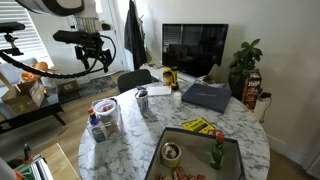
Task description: Move the container forward
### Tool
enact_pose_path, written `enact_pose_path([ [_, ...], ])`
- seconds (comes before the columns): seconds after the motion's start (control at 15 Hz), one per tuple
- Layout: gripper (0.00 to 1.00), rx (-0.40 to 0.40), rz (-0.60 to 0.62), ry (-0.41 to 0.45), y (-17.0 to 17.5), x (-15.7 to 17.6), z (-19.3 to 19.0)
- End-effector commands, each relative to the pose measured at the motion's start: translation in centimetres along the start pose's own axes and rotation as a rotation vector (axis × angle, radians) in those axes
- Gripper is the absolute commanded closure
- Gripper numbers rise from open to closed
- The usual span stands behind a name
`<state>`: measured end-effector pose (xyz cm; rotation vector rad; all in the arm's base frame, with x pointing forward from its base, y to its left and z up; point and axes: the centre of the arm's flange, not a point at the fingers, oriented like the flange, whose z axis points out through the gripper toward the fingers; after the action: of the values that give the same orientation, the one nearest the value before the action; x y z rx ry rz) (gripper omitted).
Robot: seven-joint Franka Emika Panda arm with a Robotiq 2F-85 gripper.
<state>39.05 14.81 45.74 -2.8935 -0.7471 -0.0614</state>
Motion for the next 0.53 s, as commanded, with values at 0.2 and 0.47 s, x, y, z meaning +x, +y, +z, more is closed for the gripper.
enact_pose_path([
  [0.2, 0.0, -0.05, 0.262, 0.025, 4.5, 6.0, 9.4],
  [0.47, 0.0, 0.013, 0.252, -0.129, 6.5, 5.2, 16.1],
])
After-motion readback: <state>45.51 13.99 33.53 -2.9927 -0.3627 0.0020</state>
